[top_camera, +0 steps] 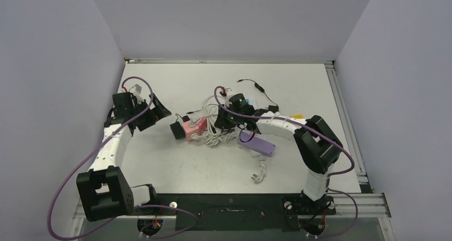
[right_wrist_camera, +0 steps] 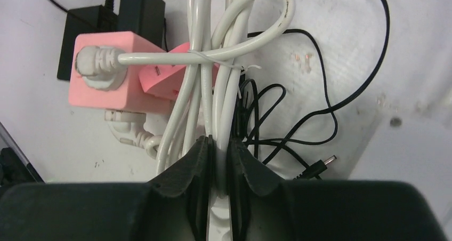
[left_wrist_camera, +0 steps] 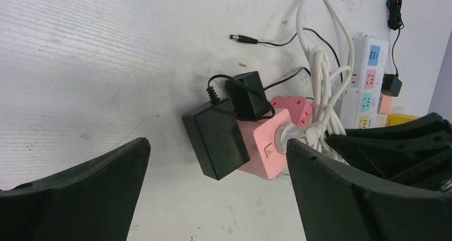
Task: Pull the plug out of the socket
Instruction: Move the socket to the center of the board.
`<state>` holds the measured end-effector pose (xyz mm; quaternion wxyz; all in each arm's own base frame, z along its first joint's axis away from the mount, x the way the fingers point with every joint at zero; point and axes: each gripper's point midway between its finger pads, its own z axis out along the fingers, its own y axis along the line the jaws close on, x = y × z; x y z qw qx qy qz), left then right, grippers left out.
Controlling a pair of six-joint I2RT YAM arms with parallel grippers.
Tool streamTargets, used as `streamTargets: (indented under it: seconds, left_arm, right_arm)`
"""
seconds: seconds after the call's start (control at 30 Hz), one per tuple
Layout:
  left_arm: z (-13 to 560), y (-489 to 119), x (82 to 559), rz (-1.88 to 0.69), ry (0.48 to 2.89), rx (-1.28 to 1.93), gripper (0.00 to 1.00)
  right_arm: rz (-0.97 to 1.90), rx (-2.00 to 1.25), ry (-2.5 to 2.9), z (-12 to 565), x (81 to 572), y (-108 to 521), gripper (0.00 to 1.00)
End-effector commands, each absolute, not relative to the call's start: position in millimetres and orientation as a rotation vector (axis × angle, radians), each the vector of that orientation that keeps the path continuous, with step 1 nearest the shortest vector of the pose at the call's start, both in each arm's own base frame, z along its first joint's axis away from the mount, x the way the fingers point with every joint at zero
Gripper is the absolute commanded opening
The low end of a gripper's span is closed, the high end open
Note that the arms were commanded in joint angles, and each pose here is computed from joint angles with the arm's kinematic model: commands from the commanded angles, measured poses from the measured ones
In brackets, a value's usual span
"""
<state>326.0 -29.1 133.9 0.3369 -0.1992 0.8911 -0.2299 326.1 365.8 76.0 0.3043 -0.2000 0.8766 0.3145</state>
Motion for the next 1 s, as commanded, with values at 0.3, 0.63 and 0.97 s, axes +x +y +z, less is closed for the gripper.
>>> streamTargets:
  seconds: [0.3,0.63,0.97]
  left_arm:
    - [134.8,-49.8,329.2,-0.626,2.355,-0.407,0.98]
    - [140.4,-53.7,331.0,-0.643,2.327,-0.388,0.98]
    - [146.5,-53.4,331.8,-0.643,2.302,-0.381,0.98]
  right_arm:
    - [0.801,-0.19,2.289,90.8,214.2,361.5,0.42]
    - [0.749,-0.737,1.991,170.5,231.2,373.8,0.82]
    - [0.966,-1.201,1.734,181.8,245.2,425.9,0.73]
